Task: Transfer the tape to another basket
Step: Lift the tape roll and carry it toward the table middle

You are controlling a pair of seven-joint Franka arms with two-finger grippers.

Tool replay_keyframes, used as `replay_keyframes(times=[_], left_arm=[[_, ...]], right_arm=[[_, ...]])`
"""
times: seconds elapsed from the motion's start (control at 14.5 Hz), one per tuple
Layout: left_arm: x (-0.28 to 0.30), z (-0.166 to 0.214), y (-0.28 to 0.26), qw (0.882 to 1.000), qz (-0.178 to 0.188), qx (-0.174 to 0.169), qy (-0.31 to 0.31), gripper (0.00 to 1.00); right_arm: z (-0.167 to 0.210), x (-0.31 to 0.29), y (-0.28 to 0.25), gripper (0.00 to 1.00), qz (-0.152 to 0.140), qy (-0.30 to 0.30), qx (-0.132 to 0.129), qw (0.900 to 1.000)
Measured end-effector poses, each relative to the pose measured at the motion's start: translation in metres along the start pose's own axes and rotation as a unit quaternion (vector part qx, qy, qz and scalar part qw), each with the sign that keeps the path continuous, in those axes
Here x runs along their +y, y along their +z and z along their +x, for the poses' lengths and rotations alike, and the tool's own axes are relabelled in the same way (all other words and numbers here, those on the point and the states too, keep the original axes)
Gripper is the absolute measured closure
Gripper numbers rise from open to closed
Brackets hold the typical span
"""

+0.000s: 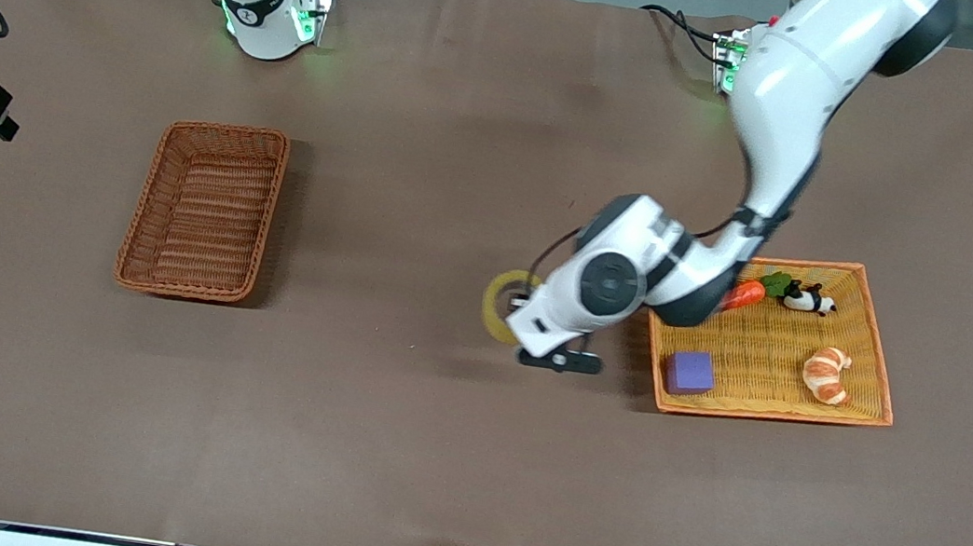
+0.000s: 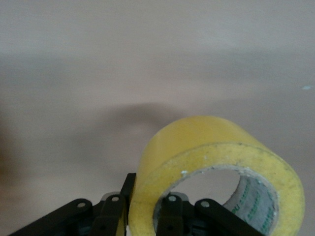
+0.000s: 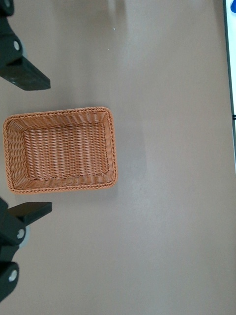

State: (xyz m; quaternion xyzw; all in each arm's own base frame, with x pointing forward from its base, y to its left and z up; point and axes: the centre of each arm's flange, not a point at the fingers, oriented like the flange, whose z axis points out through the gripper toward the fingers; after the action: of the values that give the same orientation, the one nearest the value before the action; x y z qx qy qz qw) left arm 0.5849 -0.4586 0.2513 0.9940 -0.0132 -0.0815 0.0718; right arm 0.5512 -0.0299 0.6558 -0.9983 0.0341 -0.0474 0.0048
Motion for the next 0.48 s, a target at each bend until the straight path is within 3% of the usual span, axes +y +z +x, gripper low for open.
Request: replay_keyframes(times=[0.48], left_arm=[[0.099, -0.047, 0.067, 0.998, -0.04, 0.029, 0.029, 0.77]], right_arm=[[0.005, -0.035, 0.015, 0.0, 0.005, -0.03, -0.011, 0.999]])
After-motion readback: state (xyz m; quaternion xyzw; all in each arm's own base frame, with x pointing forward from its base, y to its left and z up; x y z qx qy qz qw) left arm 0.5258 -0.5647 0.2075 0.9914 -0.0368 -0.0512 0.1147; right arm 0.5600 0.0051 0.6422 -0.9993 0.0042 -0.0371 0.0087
